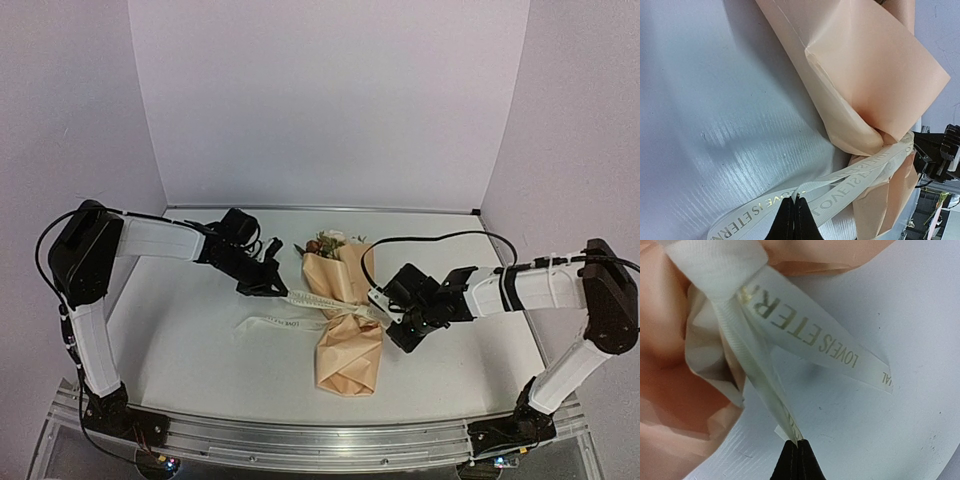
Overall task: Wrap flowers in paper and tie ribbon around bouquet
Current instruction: Tie the half-tied ribbon around the folded bouquet.
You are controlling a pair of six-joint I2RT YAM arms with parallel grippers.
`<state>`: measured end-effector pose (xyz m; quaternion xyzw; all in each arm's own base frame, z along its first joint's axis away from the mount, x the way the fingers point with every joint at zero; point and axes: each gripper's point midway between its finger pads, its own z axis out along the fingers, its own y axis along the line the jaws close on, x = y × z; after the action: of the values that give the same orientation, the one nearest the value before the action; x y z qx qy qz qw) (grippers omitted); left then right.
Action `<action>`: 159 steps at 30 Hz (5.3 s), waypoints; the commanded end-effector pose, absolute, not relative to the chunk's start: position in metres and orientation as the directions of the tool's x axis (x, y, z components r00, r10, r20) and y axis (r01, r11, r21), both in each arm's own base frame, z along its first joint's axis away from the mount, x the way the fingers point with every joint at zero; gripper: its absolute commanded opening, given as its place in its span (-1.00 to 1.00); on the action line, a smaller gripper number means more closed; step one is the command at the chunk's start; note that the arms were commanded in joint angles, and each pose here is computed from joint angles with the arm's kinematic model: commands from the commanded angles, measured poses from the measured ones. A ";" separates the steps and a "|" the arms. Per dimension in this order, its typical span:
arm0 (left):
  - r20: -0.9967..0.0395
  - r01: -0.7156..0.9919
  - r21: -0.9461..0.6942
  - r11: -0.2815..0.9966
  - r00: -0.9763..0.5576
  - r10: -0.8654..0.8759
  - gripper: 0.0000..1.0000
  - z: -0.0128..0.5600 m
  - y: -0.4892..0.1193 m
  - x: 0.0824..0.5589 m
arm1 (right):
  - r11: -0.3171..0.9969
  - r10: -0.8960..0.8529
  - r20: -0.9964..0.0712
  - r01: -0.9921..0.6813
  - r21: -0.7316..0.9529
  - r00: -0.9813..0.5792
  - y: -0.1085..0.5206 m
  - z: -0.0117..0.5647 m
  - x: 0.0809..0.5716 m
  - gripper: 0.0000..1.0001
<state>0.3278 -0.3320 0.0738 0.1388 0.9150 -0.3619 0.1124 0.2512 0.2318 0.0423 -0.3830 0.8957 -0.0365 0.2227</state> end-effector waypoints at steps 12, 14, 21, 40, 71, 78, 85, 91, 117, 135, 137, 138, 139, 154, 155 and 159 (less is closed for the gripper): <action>-0.512 0.547 -0.639 0.541 -0.827 0.232 -1.00 0.142 -0.371 0.347 | 0.742 -0.652 -0.409 -0.649 -0.170 -0.639 0.259 0.056 0.252 -1.00; -0.524 0.571 -0.633 0.522 -0.813 0.253 -0.99 0.144 -0.380 0.346 | 0.750 -0.644 -0.412 -0.637 -0.176 -0.645 0.259 0.054 0.254 -1.00; -0.512 0.521 -0.643 0.562 -0.837 0.190 -0.45 0.146 -0.386 0.358 | 0.776 -0.615 -0.422 -0.606 -0.174 -0.667 0.259 0.047 0.257 -1.00; -0.149 -0.048 -0.782 0.621 -0.954 -0.261 0.32 0.109 -0.327 0.322 | 0.776 -0.606 -0.451 -0.612 -0.153 -0.655 0.261 0.050 0.255 -1.00; -0.541 0.471 -0.289 0.834 -0.799 0.264 -0.36 0.087 -0.419 0.272 | 0.779 -0.595 -0.474 -0.612 -0.140 -0.649 0.263 0.049 0.256 -1.00; -0.559 0.461 -0.250 0.852 -0.787 0.262 -0.33 0.085 -0.414 0.282 | 0.779 -0.593 -0.480 -0.612 -0.137 -0.647 0.266 0.052 0.257 -1.00; -0.579 0.502 -0.234 0.833 -0.760 0.296 -0.29 0.087 -0.418 0.287 | 0.780 -0.591 -0.484 -0.610 -0.138 -0.645 0.267 0.053 0.258 -1.00; -0.603 0.520 -0.205 0.829 -0.734 0.312 -0.28 0.084 -0.417 0.294 | 0.780 -0.589 -0.485 -0.610 -0.136 -0.646 0.268 0.054 0.259 -1.00; -0.678 0.596 -0.138 0.791 -0.640 0.363 -1.00 0.083 -0.415 0.315 | 0.770 -0.603 -0.510 -0.615 -0.172 -0.613 0.270 0.067 0.267 -1.00; -0.544 0.614 -0.286 0.736 -0.736 0.403 -1.00 0.075 -0.368 0.291 | 0.856 -0.484 -0.482 -0.511 -0.086 -0.730 0.235 0.057 0.266 -1.00; -0.533 0.594 -0.314 0.741 -0.756 0.380 -1.00 0.075 -0.363 0.294 | 0.864 -0.473 -0.475 -0.497 -0.083 -0.742 0.231 0.054 0.264 -1.00; -0.527 0.583 -0.329 0.743 -0.766 0.368 -1.00 0.074 -0.360 0.295 | 0.870 -0.464 -0.471 -0.487 -0.082 -0.750 0.229 0.053 0.264 -1.00; -0.521 0.574 -0.341 0.745 -0.775 0.358 -1.00 0.074 -0.358 0.296 | 0.877 -0.452 -0.468 -0.474 -0.078 -0.759 0.226 0.051 0.264 -1.00; -0.407 0.333 -0.457 0.825 -0.903 0.139 -1.00 0.057 -0.302 0.325 | 0.929 -0.359 -0.432 -0.363 -0.076 -0.827 0.194 0.035 0.251 -1.00; -0.395 0.307 -0.466 0.830 -0.912 0.115 -1.00 0.055 -0.297 0.327 | 0.930 -0.356 -0.433 -0.360 -0.078 -0.828 0.194 0.035 0.251 -1.00; -0.346 0.198 -0.516 0.834 -0.938 0.009 -1.00 0.047 -0.273 0.334 | 0.935 -0.346 -0.433 -0.345 -0.083 -0.833 0.190 0.034 0.251 -1.00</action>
<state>0.3116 -0.3170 0.0441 0.1464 0.9311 -0.2967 0.1533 0.2626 0.2283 0.0468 -0.2052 0.9427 0.0590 0.2566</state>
